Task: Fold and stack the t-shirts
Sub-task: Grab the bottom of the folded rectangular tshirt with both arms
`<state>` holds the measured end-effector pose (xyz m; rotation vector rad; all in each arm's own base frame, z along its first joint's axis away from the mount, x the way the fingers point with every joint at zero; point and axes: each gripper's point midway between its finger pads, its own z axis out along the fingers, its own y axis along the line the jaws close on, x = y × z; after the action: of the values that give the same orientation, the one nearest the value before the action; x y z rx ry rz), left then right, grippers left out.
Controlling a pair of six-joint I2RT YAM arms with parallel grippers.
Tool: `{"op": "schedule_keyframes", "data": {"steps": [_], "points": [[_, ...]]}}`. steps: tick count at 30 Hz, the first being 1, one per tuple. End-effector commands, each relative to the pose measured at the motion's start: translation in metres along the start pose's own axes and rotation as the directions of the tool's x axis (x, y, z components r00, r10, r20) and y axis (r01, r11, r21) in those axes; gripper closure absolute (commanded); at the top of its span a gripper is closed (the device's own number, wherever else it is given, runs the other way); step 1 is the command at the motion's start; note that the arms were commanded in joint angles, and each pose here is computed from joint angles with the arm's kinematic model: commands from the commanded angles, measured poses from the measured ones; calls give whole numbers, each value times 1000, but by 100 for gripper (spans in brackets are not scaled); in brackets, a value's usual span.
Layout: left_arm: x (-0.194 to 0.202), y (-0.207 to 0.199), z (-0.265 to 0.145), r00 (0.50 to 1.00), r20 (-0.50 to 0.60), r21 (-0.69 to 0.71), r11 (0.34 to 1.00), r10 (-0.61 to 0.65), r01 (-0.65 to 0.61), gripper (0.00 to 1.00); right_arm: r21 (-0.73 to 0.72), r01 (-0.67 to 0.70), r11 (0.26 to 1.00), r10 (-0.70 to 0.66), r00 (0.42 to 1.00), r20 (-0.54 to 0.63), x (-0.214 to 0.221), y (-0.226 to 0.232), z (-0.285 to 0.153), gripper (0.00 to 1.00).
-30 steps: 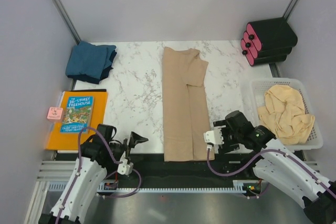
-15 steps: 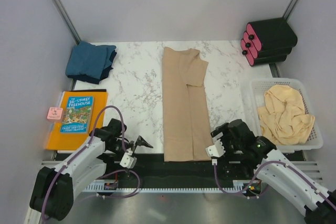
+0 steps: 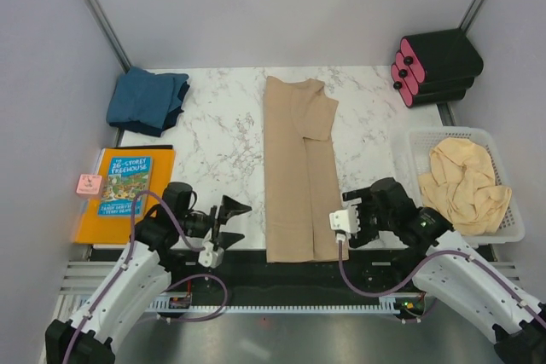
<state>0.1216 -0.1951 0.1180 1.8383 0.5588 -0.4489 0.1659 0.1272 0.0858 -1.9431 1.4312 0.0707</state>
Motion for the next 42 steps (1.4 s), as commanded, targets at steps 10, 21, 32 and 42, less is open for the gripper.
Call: {"op": "schedule_keyframes", "data": {"steps": [10, 21, 32, 42], "points": [[-11, 33, -1, 926, -33, -53, 926, -375, 373, 20, -77, -235, 969, 238, 971, 26, -19, 10, -10, 7], [-8, 14, 26, 1000, 4, 84, 996, 12, -12, 19, -169, 4, 986, 2, 1000, 31, -9, 32, -3, 8], [-21, 12, 61, 982, 142, 179, 972, 127, -152, 19, -319, 271, 908, -235, 961, 146, -27, 61, 5, 9], [-31, -14, 70, 969, 204, 241, 952, 140, -188, 18, -416, 417, 808, -355, 908, 221, -18, 97, 1, 8]]}}
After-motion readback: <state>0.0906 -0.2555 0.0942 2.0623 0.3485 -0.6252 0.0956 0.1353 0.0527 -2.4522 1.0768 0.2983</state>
